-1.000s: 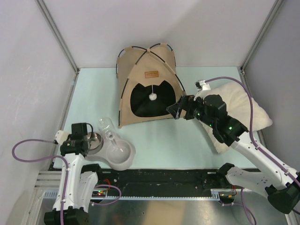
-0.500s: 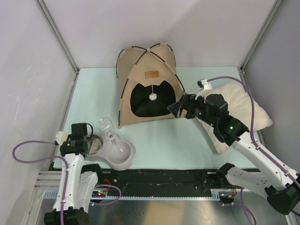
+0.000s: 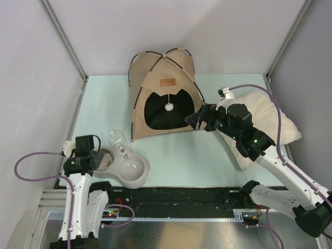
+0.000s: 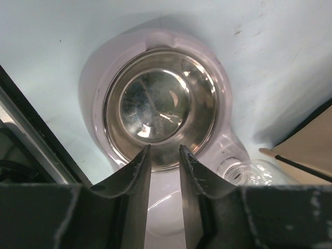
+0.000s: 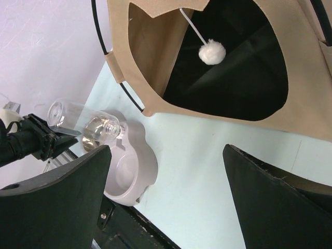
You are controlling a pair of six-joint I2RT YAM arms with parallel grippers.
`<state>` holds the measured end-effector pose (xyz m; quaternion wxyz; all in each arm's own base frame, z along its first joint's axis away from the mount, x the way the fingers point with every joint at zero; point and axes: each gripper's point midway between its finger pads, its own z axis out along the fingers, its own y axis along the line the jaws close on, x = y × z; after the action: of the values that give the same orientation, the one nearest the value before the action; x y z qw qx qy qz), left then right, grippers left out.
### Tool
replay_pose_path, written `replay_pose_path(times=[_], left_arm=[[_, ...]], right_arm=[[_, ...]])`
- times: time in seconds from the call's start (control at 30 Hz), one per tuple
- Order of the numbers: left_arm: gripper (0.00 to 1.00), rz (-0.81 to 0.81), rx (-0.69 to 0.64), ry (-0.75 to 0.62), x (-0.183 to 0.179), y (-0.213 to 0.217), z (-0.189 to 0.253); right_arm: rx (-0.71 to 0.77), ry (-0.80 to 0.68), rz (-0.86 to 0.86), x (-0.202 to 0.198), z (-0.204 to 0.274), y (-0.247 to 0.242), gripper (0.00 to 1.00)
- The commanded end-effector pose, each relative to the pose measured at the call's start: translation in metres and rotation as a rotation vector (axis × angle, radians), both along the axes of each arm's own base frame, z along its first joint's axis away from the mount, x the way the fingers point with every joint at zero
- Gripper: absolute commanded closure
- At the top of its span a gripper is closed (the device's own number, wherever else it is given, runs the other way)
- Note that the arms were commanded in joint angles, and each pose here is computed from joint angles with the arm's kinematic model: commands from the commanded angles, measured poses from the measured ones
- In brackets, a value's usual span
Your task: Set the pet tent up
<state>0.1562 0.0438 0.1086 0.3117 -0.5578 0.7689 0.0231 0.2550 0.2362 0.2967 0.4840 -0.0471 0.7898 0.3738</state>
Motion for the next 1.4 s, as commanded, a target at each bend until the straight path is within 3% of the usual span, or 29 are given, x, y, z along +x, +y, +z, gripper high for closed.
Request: replay_pose_path(times=[0.0,0.27,0.87,1.37], left_arm=[[0.69,-0.015,-0.033,0.039,-0.001,-0.005,-0.017],[0.78,0.083,-0.005,0.105,0.005,0.009,-0.046],[0.8,0.117,-0.018,0.208,0.005,0.012,-0.083],[0.85,0.089,-0.043,0.155,0.018,0.009,-0.096]], right_arm=[[0.034,-0.005,0.01,0.001,0.006,0.005,0.06],[0.068,-0.028,0.052,-0.005,0.012,0.009,0.06],[0.071,-0.032,0.064,-0.003,0.011,0.012,0.06],[0.075,-0.024,0.08,-0.004,0.01,0.015,0.07]])
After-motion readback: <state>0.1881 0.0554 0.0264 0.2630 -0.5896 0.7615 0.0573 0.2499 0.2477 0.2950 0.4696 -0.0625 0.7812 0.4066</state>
